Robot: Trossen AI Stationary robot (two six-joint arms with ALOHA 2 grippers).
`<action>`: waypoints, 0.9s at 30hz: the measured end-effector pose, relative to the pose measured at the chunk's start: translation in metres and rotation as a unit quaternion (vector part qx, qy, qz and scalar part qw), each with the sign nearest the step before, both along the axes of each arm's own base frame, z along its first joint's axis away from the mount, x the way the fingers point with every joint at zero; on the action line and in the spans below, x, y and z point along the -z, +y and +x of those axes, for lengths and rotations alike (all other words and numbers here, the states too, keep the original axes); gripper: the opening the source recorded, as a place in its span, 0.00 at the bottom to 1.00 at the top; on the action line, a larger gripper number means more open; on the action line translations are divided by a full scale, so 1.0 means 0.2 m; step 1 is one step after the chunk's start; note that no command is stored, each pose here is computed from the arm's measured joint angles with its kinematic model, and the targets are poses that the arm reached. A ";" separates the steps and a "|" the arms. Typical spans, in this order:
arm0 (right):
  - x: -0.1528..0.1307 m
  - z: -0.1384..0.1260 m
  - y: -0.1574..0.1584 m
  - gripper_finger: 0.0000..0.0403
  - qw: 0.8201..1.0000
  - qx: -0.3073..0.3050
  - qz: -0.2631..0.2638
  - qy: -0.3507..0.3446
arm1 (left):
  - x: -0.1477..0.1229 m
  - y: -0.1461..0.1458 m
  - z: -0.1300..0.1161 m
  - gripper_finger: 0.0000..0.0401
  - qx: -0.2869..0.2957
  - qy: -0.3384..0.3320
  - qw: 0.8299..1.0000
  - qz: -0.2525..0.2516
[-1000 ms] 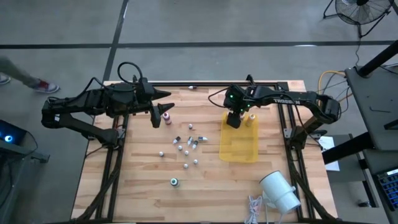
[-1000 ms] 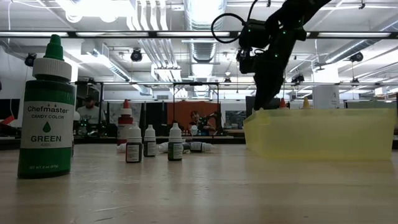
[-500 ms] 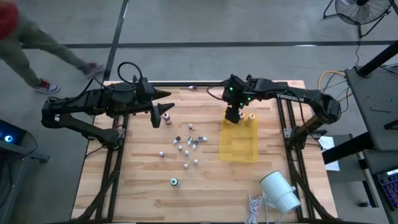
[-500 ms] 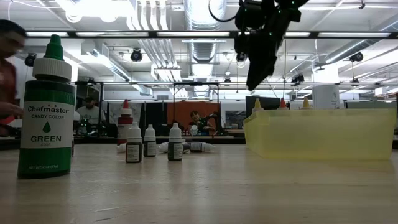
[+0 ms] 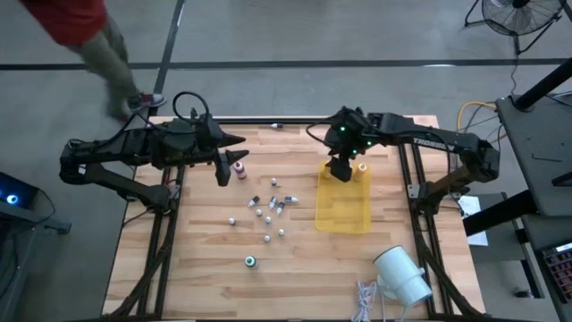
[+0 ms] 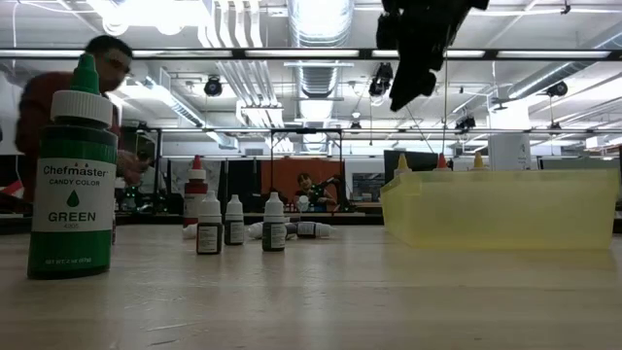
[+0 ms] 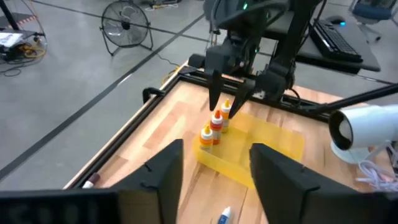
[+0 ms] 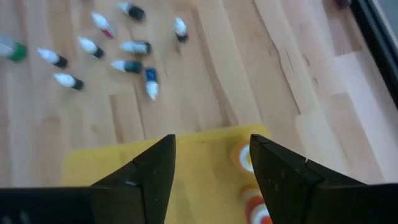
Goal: Pick & Place food coloring
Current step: Put the big red food coloring bottle into the yellow bin
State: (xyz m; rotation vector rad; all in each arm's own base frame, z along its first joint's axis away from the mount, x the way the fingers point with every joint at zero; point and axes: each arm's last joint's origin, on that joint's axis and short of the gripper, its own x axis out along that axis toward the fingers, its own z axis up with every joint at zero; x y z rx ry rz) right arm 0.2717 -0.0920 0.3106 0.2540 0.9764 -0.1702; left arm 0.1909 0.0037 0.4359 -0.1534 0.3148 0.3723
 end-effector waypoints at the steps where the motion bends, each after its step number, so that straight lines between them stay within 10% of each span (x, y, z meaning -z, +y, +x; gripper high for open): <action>1: -0.02 -0.01 0.02 0.49 1.000 -0.001 -0.002 -0.010 | 0.00 0.00 0.00 0.32 0.003 0.000 1.000 -0.001; 13: -0.22 -0.14 0.17 0.42 0.991 0.009 -0.027 -0.132 | 0.03 0.00 0.00 0.02 0.011 0.014 1.000 0.007; 27: -0.04 -0.30 0.22 0.35 0.979 0.070 0.007 -0.193 | 0.22 0.00 -0.09 0.00 0.011 -0.024 1.000 -0.002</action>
